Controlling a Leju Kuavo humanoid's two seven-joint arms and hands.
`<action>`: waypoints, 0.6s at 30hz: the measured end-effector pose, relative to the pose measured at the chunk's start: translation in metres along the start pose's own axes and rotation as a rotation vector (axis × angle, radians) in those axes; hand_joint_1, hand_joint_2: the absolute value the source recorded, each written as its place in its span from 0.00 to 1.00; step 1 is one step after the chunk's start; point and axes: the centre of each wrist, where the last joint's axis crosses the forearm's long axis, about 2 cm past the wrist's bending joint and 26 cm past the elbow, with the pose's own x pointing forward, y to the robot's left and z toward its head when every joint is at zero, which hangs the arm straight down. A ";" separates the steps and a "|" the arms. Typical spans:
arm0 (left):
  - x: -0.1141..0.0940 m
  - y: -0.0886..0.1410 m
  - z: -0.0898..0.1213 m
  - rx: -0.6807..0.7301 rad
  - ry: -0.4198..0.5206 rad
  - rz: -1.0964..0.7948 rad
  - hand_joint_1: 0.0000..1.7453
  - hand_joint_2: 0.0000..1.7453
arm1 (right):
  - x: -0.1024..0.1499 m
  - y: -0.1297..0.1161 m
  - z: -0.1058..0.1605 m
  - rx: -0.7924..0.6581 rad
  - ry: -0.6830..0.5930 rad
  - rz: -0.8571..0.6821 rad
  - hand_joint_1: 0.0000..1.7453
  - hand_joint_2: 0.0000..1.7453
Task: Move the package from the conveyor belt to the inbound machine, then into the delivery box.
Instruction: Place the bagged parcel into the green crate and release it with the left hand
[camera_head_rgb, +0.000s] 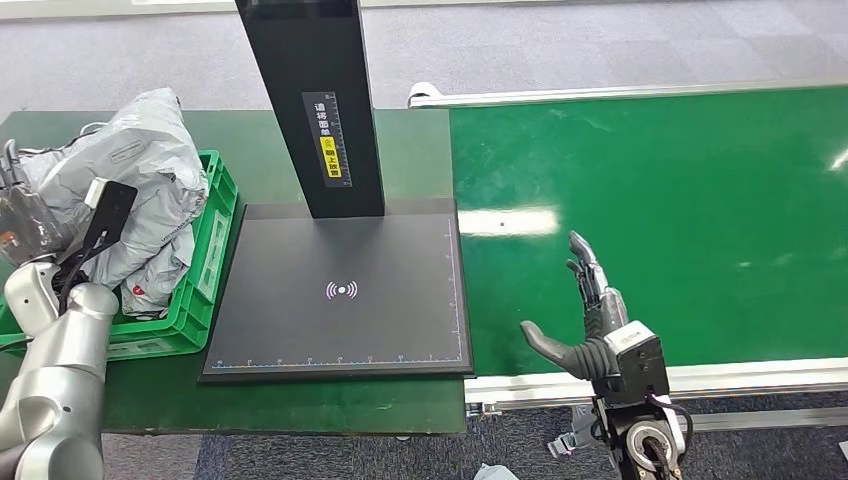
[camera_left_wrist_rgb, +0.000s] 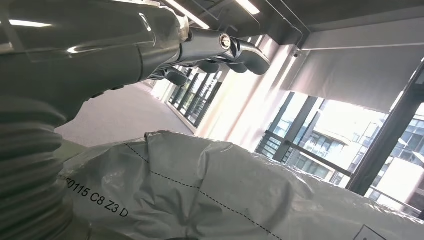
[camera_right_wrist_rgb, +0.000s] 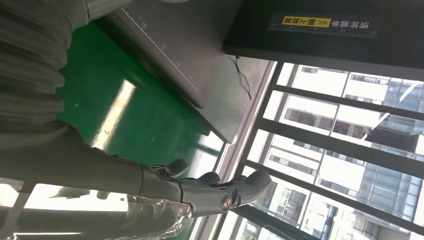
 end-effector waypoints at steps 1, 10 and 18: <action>0.000 0.000 0.000 0.000 0.000 0.000 0.00 1.00 | 0.000 0.000 0.000 -0.001 0.001 0.001 0.00 1.00; 0.001 -0.001 0.002 0.003 0.006 0.052 0.00 1.00 | 0.000 -0.001 0.000 -0.004 0.005 0.001 0.00 1.00; 0.027 0.005 0.008 0.049 -0.076 0.078 0.00 1.00 | -0.003 -0.002 0.006 -0.010 0.021 0.001 0.00 1.00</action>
